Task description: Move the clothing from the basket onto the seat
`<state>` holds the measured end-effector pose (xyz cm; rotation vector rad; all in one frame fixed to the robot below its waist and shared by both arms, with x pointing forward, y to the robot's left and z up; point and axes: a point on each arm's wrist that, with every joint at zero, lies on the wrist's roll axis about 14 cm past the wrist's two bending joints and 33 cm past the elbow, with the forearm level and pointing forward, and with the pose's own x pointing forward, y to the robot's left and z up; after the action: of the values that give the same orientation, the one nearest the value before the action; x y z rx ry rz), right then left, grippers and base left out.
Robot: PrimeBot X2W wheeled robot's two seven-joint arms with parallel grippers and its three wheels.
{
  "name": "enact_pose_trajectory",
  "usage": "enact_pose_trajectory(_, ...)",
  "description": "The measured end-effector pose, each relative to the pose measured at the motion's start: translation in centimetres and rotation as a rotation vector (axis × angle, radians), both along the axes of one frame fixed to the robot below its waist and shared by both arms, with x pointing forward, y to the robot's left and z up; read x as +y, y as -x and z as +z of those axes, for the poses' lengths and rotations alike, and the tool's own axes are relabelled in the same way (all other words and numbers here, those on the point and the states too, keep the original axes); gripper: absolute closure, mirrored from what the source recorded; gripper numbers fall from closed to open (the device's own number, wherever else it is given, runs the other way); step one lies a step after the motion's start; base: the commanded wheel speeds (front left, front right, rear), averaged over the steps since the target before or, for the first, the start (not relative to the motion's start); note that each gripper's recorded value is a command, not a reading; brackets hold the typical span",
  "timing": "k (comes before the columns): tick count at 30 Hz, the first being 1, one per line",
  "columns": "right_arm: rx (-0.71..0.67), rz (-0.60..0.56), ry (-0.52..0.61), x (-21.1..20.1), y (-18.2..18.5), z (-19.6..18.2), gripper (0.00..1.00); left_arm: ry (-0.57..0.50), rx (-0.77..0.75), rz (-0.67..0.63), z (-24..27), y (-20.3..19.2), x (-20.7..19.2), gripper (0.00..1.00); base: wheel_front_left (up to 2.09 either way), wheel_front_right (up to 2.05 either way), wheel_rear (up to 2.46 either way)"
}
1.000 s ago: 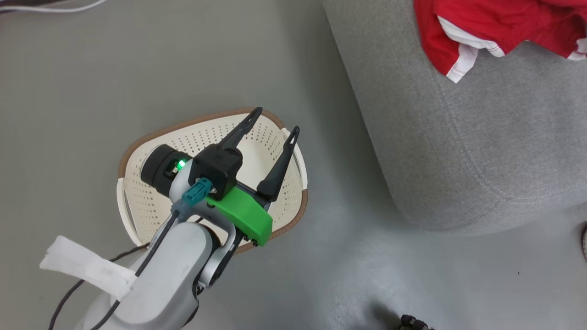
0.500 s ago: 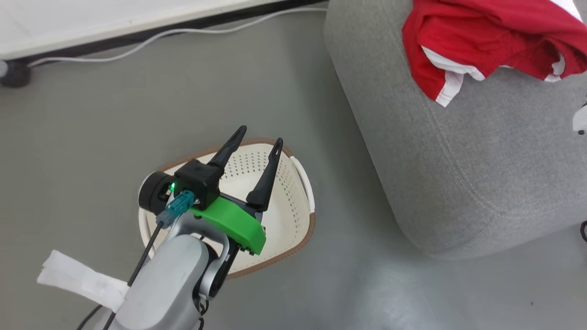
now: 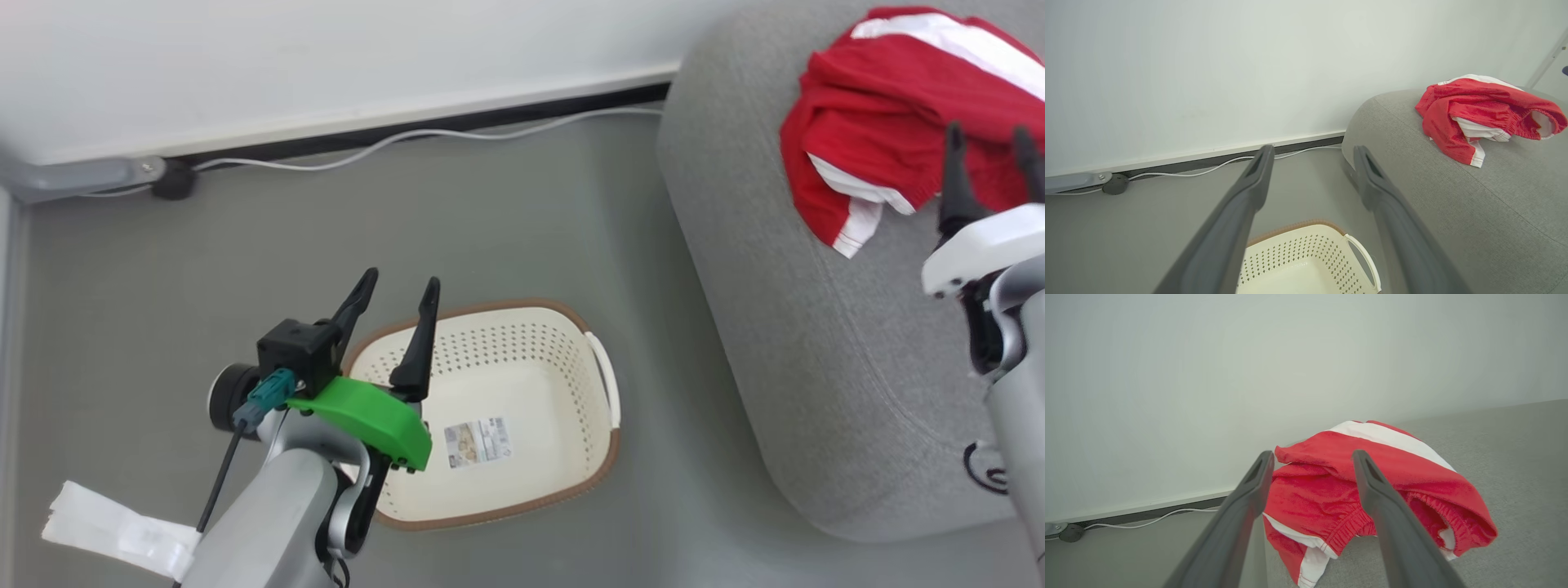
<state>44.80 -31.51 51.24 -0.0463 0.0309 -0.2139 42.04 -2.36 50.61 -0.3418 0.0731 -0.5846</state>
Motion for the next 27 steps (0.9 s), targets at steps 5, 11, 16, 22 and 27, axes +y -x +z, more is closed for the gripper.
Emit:
enact_pose_trajectory(5,-0.009,0.099,-0.041,4.6,-0.3,-0.3,0.00,-0.023,-0.002,0.108,0.2,0.3,3.5,0.00,0.00,0.00,0.00)
enact_pose_trajectory(11,-0.012,0.191,-0.086,9.2,0.2,-0.7,0.00,-0.022,-0.004,0.225,0.6,1.3,7.5,0.00,0.00,0.00,0.00)
enact_pose_trajectory(16,-0.021,0.264,-0.123,13.0,1.0,-0.7,0.00,-0.030,-0.006,0.319,0.8,2.4,10.7,0.00,0.00,0.00,0.00)
enact_pose_trajectory(22,-0.031,0.360,-0.171,17.9,2.7,-0.7,0.00,-0.035,-0.012,0.428,1.0,4.0,14.7,0.00,0.00,0.00,0.00)
enact_pose_trajectory(27,-0.018,0.394,-0.201,20.1,4.3,-1.3,0.00,-0.020,-0.046,0.508,2.1,4.5,17.2,0.00,0.00,0.00,0.00)
